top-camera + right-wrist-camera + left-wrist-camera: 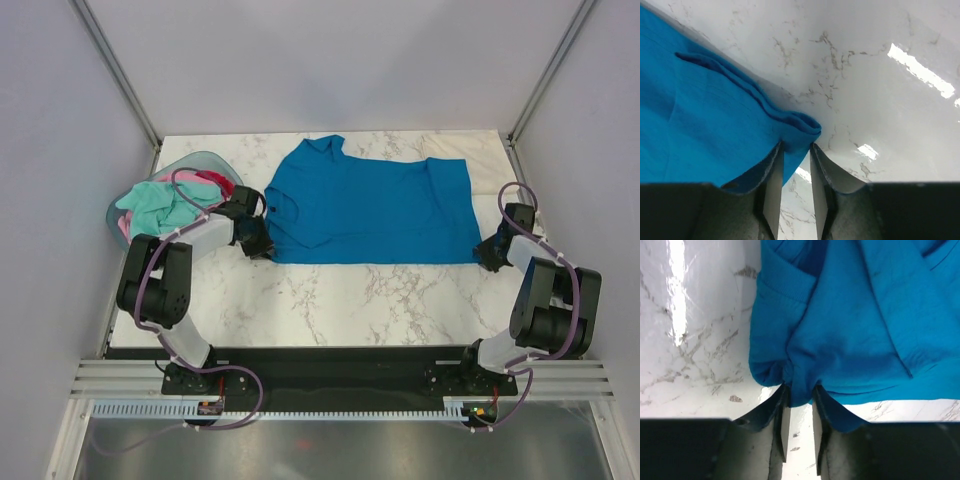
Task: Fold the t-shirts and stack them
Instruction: Fold the tshirt
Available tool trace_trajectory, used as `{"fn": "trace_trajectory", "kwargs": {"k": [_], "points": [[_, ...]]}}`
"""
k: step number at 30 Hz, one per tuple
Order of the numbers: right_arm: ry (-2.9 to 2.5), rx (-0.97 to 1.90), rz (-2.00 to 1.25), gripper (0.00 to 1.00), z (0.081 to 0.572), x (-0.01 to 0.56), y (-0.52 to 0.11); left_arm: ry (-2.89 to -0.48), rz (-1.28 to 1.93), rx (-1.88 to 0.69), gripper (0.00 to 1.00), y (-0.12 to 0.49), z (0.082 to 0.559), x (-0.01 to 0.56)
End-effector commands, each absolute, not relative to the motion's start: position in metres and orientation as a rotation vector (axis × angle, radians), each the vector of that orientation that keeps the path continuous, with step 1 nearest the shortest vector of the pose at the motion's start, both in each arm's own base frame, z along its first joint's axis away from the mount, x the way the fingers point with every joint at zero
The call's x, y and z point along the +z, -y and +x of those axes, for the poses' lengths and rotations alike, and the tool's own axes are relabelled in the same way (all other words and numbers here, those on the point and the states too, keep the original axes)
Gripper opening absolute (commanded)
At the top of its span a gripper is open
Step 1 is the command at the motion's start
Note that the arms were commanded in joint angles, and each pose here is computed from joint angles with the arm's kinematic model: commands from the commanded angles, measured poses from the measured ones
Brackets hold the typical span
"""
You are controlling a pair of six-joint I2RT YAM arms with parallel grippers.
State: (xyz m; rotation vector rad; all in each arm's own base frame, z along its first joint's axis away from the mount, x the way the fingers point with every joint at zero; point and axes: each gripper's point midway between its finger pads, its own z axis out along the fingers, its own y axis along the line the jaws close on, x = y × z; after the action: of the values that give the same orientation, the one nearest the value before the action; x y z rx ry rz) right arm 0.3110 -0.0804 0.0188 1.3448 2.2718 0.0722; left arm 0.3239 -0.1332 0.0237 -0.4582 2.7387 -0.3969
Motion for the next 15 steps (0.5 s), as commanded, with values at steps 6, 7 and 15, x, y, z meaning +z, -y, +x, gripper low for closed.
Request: {"fn": "trace_trajectory", "kwargs": {"k": [6, 7, 15], "points": [[-2.258, -0.017, 1.288, 0.00, 0.306, 0.017, 0.093, -2.700, -0.417, -0.283, 0.02, 0.124, 0.349, 0.037], [-2.258, -0.035, 1.277, 0.00, 0.305, 0.020, 0.095, -2.706, -0.418, -0.276, 0.02, 0.122, 0.347, 0.036], [-2.285, -0.113, 1.273, 0.00, 0.283, 0.036, 0.098, -2.785, -0.381, -0.273, 0.02, 0.118, 0.307, 0.031]]}}
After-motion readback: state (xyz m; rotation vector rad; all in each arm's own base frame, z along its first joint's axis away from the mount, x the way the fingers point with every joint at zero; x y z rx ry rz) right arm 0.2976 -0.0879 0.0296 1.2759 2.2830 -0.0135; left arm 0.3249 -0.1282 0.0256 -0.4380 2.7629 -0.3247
